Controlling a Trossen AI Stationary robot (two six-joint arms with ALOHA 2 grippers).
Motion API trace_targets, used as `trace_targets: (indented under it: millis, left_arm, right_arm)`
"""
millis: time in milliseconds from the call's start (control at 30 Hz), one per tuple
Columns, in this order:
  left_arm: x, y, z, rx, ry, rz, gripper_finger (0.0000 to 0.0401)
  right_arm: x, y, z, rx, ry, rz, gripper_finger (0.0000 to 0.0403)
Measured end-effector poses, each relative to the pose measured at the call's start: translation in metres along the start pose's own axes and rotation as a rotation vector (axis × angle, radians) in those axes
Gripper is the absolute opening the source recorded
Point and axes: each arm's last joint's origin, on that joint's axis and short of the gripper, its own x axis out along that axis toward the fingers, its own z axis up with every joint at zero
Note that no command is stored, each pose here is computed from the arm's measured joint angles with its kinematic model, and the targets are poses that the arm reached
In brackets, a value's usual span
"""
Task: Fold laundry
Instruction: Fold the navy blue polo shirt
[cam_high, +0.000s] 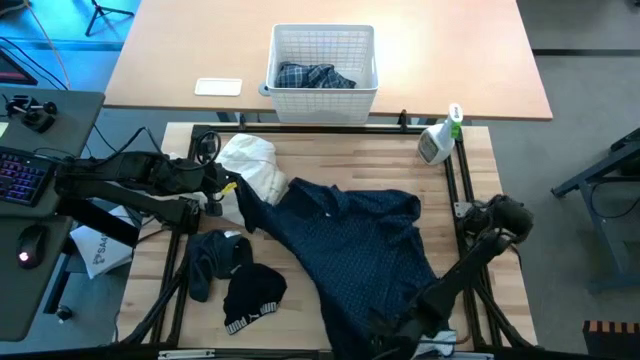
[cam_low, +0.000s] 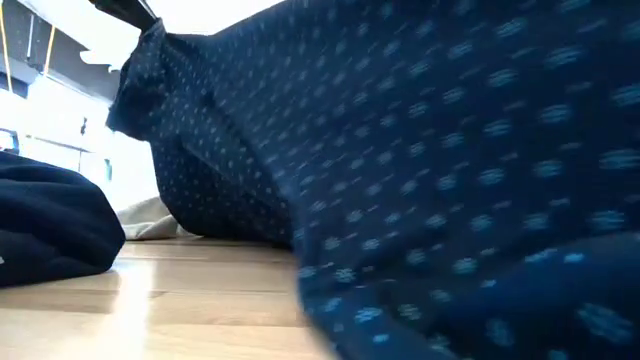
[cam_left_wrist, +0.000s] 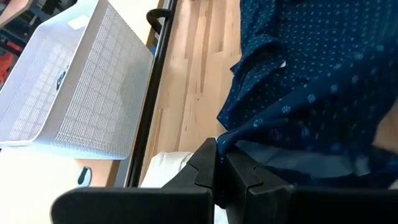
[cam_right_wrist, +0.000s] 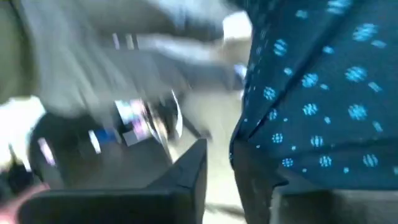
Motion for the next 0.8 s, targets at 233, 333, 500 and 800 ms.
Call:
trace_targets:
  millis: [233, 333, 500, 800]
  left_arm:
    - [-0.002, -0.001, 0.003, -0.042, -0.029, -0.098, 0.0000]
    - [-0.006, -0.001, 0.007, -0.100, -0.060, -0.181, 0.0000]
    - [-0.006, -0.002, 0.010, -0.175, -0.069, -0.229, 0.0000]
    - [-0.001, -0.004, 0.012, -0.207, -0.048, -0.213, 0.0000]
  right_arm:
    - [-0.059, -0.010, 0.018, 0.304, -0.357, -0.212, 0.0128]
    - [-0.091, -0.033, 0.037, 0.432, -0.392, -0.390, 0.0130]
    - [-0.152, -0.079, 0.085, 0.441, -0.401, -0.621, 0.0131]
    - [-0.184, -0.160, 0.174, -0.244, -0.155, -0.821, 0.0182]
